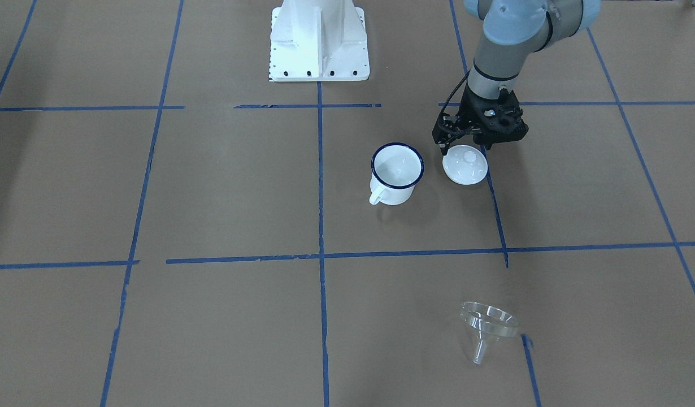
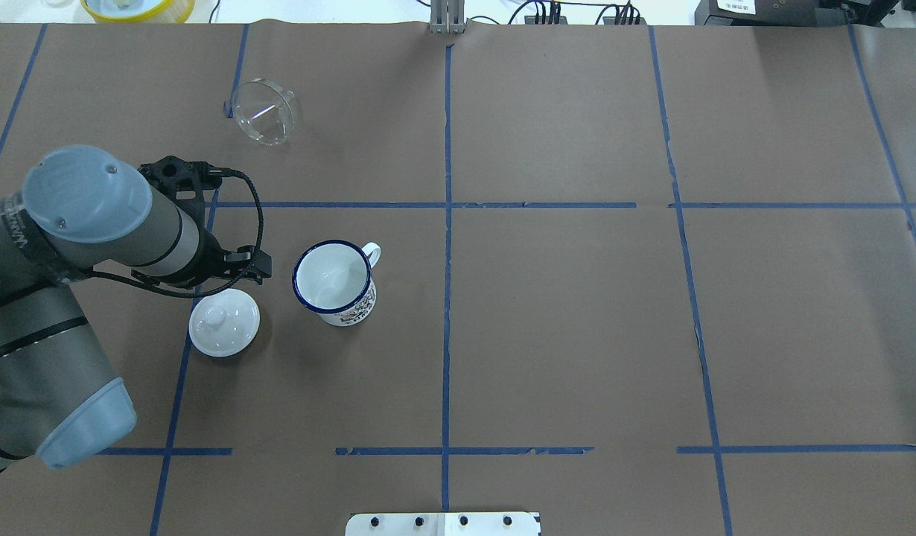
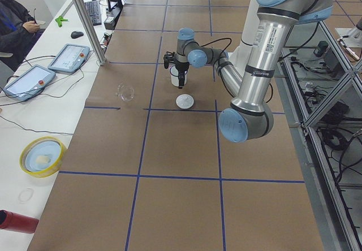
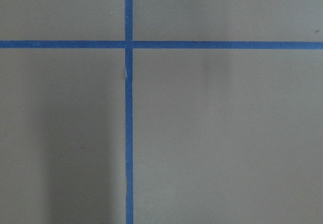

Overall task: Remove funnel from cup
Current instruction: 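Move the left gripper over the white funnel-shaped lid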

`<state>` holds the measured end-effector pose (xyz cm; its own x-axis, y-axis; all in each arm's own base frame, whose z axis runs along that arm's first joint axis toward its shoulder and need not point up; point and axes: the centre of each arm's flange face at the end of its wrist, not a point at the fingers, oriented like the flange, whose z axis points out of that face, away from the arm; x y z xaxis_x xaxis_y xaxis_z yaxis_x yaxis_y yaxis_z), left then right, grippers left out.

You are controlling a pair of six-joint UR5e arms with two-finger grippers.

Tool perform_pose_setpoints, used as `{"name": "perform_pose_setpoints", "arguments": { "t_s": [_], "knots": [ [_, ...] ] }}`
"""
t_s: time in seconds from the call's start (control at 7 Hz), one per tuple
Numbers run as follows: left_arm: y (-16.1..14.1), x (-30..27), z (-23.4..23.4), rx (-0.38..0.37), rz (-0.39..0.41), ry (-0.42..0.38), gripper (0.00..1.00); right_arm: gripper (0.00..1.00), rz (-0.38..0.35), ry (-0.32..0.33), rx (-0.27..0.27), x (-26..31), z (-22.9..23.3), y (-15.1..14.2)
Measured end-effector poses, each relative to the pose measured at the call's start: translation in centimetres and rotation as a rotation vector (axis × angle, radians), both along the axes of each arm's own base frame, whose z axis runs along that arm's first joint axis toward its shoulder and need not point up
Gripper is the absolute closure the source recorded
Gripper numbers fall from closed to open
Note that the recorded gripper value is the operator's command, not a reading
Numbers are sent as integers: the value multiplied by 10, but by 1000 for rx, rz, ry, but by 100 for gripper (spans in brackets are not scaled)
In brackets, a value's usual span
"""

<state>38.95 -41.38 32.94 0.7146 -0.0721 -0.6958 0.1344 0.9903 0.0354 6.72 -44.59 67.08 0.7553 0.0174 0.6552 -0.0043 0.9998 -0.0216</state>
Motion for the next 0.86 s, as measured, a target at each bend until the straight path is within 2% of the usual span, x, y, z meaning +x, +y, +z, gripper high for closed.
{"name": "perform_pose_setpoints", "arguments": {
  "t_s": [0.43, 0.86],
  "knots": [
    [23, -6, 79, 49, 30, 68, 0, 0, 0, 0, 0, 0, 0, 0],
    [34, -2, 89, 44, 49, 72, 0, 0, 0, 0, 0, 0, 0, 0]
  ]
}}
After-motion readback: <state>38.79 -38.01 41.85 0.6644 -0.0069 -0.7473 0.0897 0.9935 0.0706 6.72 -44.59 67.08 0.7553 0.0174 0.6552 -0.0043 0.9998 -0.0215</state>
